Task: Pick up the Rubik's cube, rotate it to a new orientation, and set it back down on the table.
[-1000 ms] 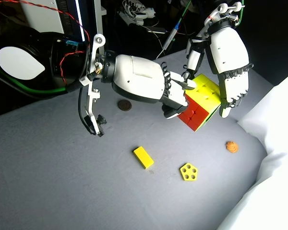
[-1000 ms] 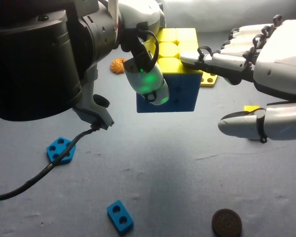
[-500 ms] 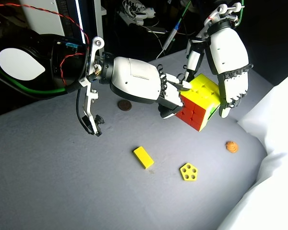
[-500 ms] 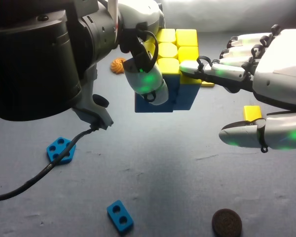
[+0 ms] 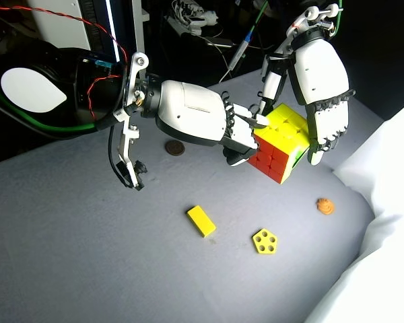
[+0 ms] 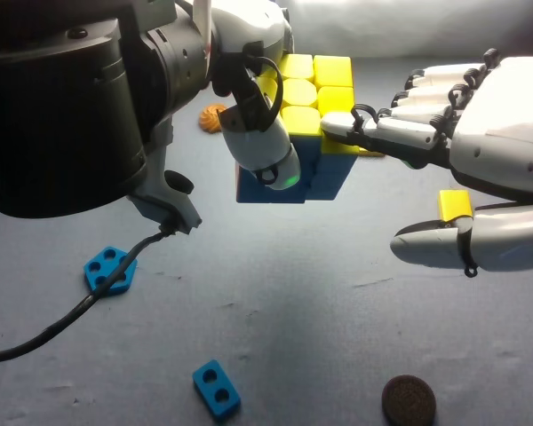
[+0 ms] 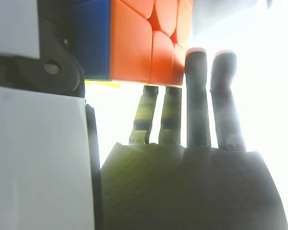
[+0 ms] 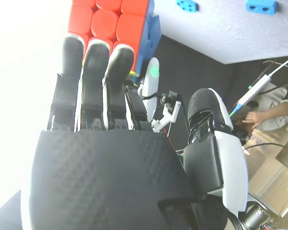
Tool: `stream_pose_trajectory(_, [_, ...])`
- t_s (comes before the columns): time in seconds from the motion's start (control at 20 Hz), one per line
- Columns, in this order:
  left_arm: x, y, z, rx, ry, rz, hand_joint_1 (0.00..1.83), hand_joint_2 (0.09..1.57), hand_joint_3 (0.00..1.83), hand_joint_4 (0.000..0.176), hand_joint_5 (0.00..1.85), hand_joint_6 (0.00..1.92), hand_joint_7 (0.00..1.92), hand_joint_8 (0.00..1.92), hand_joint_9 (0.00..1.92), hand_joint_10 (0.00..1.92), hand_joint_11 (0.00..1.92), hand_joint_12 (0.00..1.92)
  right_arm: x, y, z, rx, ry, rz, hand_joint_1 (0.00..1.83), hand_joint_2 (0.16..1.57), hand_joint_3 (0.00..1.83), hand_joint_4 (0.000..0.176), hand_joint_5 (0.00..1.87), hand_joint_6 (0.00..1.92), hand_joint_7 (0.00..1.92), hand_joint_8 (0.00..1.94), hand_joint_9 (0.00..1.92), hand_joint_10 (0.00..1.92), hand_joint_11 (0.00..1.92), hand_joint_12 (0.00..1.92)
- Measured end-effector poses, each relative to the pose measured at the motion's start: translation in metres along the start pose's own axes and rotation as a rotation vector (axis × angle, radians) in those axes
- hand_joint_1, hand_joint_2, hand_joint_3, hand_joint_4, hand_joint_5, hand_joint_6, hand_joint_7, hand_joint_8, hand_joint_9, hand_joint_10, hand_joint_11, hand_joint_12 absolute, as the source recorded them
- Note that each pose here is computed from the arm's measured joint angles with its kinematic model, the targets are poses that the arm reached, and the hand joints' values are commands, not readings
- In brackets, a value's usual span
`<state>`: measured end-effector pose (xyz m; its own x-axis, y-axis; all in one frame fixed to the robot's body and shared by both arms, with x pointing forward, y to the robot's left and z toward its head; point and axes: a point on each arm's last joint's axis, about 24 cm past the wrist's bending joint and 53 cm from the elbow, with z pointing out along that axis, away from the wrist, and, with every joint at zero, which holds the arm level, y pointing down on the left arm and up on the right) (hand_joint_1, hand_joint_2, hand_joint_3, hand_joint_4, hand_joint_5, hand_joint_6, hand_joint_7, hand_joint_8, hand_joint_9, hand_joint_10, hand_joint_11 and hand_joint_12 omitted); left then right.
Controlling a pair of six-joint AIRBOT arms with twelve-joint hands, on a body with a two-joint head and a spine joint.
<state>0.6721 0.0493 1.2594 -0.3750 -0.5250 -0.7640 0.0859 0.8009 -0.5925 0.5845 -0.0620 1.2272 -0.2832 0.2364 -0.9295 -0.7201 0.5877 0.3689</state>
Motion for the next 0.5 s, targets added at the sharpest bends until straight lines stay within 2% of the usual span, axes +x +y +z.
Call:
stream_pose_trajectory(0.05, [0.0,0.0,0.0,0.0,0.0,0.001,1.07,1.36,0.0,0.0,0.57,1.57,0.56,1.76,0.37,1.85,0.28,1.92,0.001,-0.001,0.0,0.002,0.004,0.0,0.0,1.27,0.0,0.0,0.06,0.01,0.26,1.78,0.3,1.92,0.2,1.92])
stream_pose_trajectory(0.15, [0.0,0.001,0.0,-0.002,-0.001,0.001,1.03,1.39,0.01,0.008,0.51,1.66,0.5,1.83,0.31,1.9,0.25,1.92,0.006,-0.003,0.0,0.01,0.023,-0.004,0.0,1.26,0.0,0.0,0.07,0.01,0.28,1.78,0.31,1.92,0.23,1.92])
stream_pose_trajectory(0.2, [-0.001,-0.001,0.0,0.003,-0.005,0.0,1.04,1.39,0.0,0.011,0.53,1.65,0.51,1.81,0.32,1.89,0.27,1.92,0.012,-0.004,0.0,0.014,0.042,-0.01,0.0,1.26,0.0,0.0,0.07,0.01,0.28,1.78,0.31,1.92,0.27,1.92])
stream_pose_trajectory(0.3, [-0.001,-0.002,0.0,0.008,-0.002,-0.001,1.04,1.38,0.0,0.013,0.54,1.64,0.51,1.8,0.33,1.89,0.28,1.92,0.024,-0.003,0.0,0.017,0.078,-0.017,0.0,1.26,0.0,0.0,0.06,0.01,0.27,1.78,0.28,1.92,0.22,1.92])
stream_pose_trajectory(0.35, [0.0,-0.002,0.0,0.008,-0.001,-0.003,1.04,1.39,0.0,0.005,0.55,1.63,0.5,1.82,0.32,1.89,0.27,1.92,0.025,-0.003,0.0,0.018,0.085,-0.02,0.0,1.26,0.0,0.0,0.07,0.01,0.29,1.76,0.3,1.92,0.21,1.92])
stream_pose_trajectory(0.5, [-0.001,-0.002,0.0,0.009,-0.002,-0.001,1.03,1.39,0.0,0.014,0.52,1.67,0.5,1.81,0.32,1.89,0.27,1.92,0.025,-0.003,0.0,0.02,0.083,-0.018,0.0,1.26,0.0,0.0,0.08,0.01,0.29,1.73,0.3,1.92,0.26,1.92])
